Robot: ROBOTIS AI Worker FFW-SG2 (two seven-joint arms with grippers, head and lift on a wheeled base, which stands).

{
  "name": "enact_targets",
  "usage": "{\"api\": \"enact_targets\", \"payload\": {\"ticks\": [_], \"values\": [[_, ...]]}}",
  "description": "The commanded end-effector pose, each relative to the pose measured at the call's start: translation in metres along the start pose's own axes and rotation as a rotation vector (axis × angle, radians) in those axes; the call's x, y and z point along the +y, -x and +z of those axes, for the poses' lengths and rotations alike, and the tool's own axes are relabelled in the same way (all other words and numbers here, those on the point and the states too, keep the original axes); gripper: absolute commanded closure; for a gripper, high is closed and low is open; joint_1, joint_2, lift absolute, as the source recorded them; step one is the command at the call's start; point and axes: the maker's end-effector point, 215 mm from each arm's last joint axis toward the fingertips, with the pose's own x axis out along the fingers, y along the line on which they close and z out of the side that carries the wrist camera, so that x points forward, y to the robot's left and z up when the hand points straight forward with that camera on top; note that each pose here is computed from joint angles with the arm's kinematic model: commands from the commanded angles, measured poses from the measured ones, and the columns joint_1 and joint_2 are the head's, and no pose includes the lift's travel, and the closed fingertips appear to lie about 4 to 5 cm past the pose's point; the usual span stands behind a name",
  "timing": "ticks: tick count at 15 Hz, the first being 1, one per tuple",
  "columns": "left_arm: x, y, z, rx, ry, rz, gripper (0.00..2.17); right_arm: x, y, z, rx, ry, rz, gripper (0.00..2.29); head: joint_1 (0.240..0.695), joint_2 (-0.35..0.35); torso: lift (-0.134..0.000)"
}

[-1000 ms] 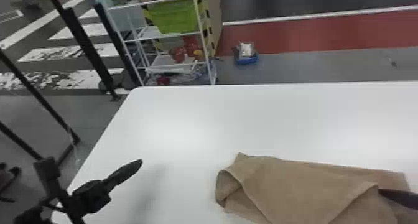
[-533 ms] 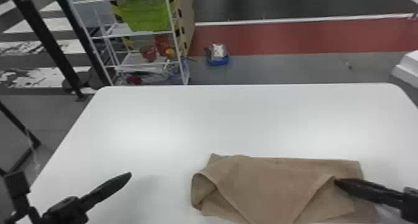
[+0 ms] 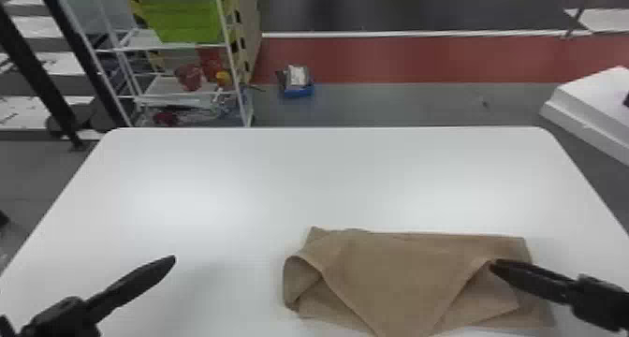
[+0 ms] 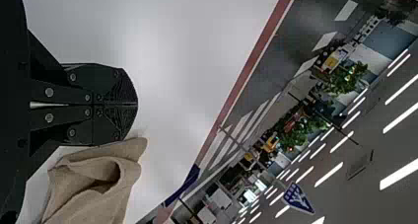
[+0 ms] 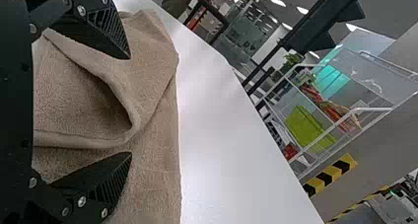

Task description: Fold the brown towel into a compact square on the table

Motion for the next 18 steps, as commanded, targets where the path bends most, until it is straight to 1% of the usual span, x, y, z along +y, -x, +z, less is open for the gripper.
{"api": "enact_targets", "payload": {"ticks": [1, 3, 4, 5, 6, 7, 8, 9, 11, 13, 15, 16, 17, 18], "values": [[0.004, -0.003, 0.000, -0.001, -0.001, 0.011, 1.71, 0.021, -0.001, 0.006, -0.013, -0.017, 0.033, 0.08, 0.695, 0.046, -0.124], [0.007, -0.005, 0.003, -0.004, -0.007, 0.022, 1.71, 0.042, -0.008, 0.005, 0.002, -0.055, 0.060, 0.08, 0.695, 0.061, -0.124], [0.009, -0.005, 0.004, -0.005, -0.007, 0.027, 1.71, 0.060, -0.015, 0.006, 0.001, -0.076, 0.089, 0.09, 0.695, 0.061, -0.124], [0.010, -0.004, 0.005, -0.007, -0.007, 0.030, 1.71, 0.078, -0.020, 0.004, 0.005, -0.115, 0.119, 0.09, 0.695, 0.083, -0.124], [0.014, -0.004, 0.007, -0.005, -0.017, 0.045, 1.71, 0.104, -0.027, 0.002, 0.024, -0.165, 0.146, 0.15, 0.695, 0.102, -0.124], [0.017, -0.005, 0.007, -0.003, -0.017, 0.057, 1.71, 0.132, -0.032, -0.006, 0.057, -0.187, 0.169, 0.20, 0.695, 0.119, -0.124], [0.020, -0.005, 0.006, -0.003, -0.011, 0.061, 1.71, 0.144, -0.035, -0.017, 0.105, -0.217, 0.137, 0.22, 0.695, 0.168, -0.124], [0.025, -0.006, 0.006, -0.003, -0.011, 0.071, 1.71, 0.152, -0.034, -0.022, 0.144, -0.219, 0.079, 0.36, 0.695, 0.196, -0.124], [0.030, -0.007, 0.003, 0.005, -0.016, 0.084, 1.71, 0.151, -0.030, -0.020, 0.163, -0.112, -0.046, 0.40, 0.695, 0.237, -0.124], [0.035, -0.007, 0.001, 0.015, -0.020, 0.098, 1.71, 0.137, -0.021, -0.021, 0.190, -0.003, -0.229, 0.40, 0.695, 0.247, -0.124], [0.038, -0.008, -0.003, 0.025, -0.021, 0.105, 1.71, 0.117, -0.017, -0.036, 0.246, 0.057, -0.394, 0.40, 0.695, 0.231, -0.124], [0.039, -0.009, -0.004, 0.031, -0.024, 0.110, 1.71, 0.110, -0.019, -0.045, 0.275, 0.076, -0.446, 0.41, 0.695, 0.224, -0.124], [0.039, -0.011, -0.006, 0.039, -0.032, 0.114, 1.71, 0.106, -0.020, -0.052, 0.296, 0.087, -0.478, 0.41, 0.695, 0.219, -0.124], [0.040, -0.012, -0.006, 0.041, -0.034, 0.118, 1.71, 0.101, -0.020, -0.061, 0.319, 0.096, -0.517, 0.48, 0.695, 0.215, -0.124]]}}
